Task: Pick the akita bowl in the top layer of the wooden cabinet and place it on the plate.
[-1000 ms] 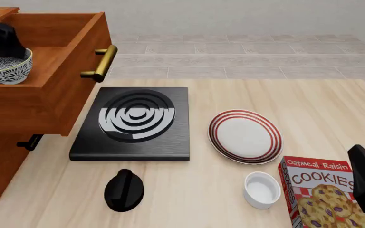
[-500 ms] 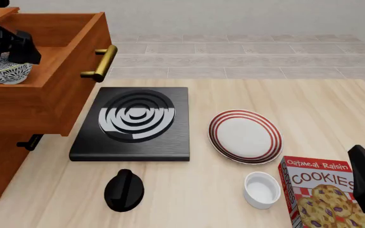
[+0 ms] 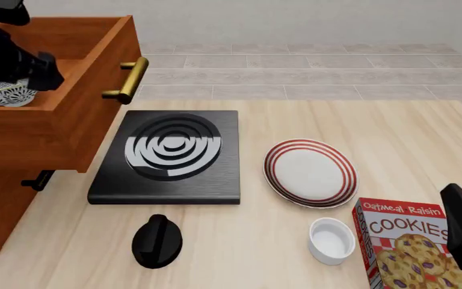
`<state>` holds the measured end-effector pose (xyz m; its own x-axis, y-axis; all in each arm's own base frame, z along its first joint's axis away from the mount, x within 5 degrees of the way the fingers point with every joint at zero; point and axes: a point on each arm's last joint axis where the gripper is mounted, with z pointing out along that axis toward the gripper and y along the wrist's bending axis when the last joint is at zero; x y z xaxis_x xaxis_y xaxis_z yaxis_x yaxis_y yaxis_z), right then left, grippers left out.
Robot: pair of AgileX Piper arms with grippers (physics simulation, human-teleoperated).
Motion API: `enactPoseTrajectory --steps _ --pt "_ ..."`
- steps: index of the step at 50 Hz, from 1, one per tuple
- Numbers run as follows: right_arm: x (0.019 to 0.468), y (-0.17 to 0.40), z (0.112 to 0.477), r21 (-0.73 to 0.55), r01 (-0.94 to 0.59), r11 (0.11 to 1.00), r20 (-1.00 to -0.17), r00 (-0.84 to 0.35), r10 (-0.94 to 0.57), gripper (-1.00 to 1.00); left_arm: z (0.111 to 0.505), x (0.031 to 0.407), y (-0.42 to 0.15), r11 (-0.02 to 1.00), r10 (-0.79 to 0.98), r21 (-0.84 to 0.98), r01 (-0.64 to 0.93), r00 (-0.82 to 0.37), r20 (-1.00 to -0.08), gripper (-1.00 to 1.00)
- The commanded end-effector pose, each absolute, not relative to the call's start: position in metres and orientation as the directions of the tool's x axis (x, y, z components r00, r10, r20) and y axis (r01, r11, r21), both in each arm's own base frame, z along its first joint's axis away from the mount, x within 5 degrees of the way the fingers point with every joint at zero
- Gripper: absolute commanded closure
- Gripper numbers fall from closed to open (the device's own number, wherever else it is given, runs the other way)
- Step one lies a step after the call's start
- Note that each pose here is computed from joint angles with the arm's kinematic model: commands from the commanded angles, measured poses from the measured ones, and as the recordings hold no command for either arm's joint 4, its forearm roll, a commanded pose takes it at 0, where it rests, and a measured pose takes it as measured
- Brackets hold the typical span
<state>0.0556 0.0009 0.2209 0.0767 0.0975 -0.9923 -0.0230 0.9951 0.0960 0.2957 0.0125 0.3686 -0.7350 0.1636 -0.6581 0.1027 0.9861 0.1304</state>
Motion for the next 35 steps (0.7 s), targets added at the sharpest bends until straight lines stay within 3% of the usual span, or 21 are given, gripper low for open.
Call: enactPoseTrajectory --steps 1,31,32,35 --pt "0.0559 0.0009 0.2209 0.098 -0.024 0.995 -0.992 0.076 0.099 -1.0 0.3594 0.2989 0.015 0.988 0.15 0.124 0.09 -0.742 -0.654 -1.0" --pt "0.0555 0.0011 0.2212 0.095 -0.028 0.995 -0.992 0.077 0.097 -1.0 0.3548 0.2933 0.012 0.987 0.161 0.129 0.101 -0.731 -0.663 -1.0" --pt "0.056 0.0011 0.2214 0.095 -0.028 0.995 -0.992 0.077 0.097 -1.0 0.3562 0.2921 0.0154 0.987 0.156 0.132 0.09 -0.727 -0.668 1.0" --pt "0.0555 0.0011 0.2211 0.095 -0.027 0.995 -0.992 0.077 0.097 -1.0 0.3572 0.2927 0.0131 0.988 0.15 0.124 0.089 -0.727 -0.67 1.0"
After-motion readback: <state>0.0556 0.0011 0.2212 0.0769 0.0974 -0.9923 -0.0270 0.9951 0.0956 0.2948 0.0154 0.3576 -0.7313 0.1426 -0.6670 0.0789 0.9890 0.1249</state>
